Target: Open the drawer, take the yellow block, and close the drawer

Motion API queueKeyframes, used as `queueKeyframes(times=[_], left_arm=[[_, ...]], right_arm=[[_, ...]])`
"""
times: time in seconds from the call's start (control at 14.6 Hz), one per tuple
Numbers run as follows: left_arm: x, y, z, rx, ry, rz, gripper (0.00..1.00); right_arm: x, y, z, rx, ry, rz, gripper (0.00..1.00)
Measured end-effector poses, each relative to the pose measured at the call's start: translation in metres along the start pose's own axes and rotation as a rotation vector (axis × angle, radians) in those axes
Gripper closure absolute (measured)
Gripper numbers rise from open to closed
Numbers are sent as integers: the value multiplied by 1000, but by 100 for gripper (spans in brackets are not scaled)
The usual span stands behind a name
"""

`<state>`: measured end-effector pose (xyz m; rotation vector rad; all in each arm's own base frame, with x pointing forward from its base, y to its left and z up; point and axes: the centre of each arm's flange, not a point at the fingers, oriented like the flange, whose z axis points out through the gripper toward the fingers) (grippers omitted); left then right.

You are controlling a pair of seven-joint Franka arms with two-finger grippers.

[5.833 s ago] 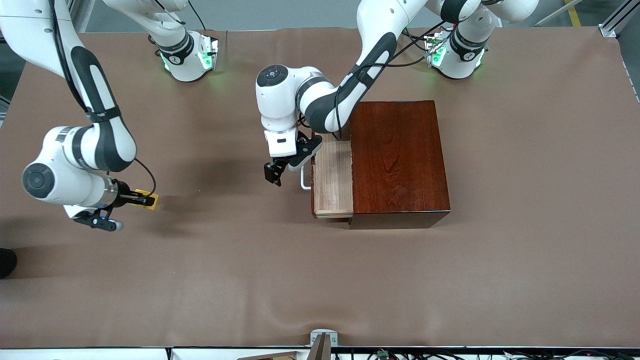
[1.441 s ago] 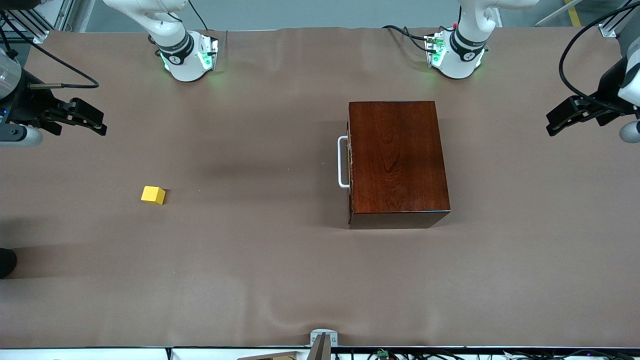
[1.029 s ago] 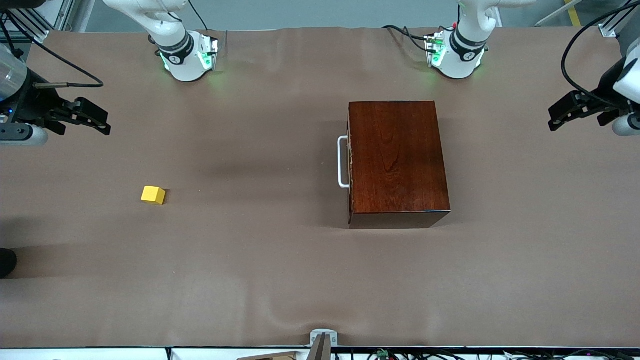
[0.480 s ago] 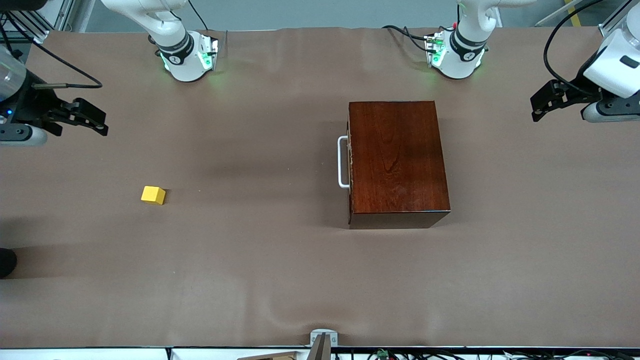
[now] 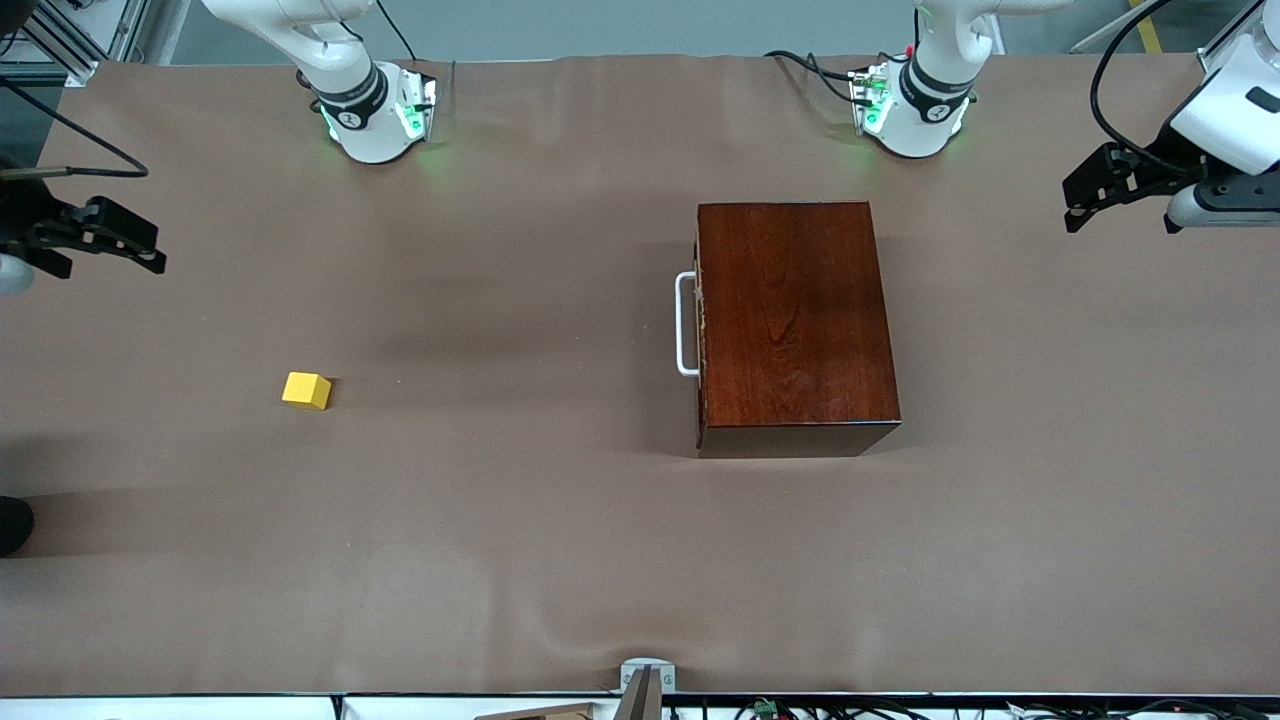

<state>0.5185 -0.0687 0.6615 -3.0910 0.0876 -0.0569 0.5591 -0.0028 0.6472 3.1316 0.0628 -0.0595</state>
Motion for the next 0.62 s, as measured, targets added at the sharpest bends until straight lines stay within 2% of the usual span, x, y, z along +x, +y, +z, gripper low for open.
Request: queueKeyframes(times=[0.62], left_arm=[[0, 0, 0, -13, -1, -1, 0]], right_arm=[[-1, 17, 1, 1, -3, 26, 0]])
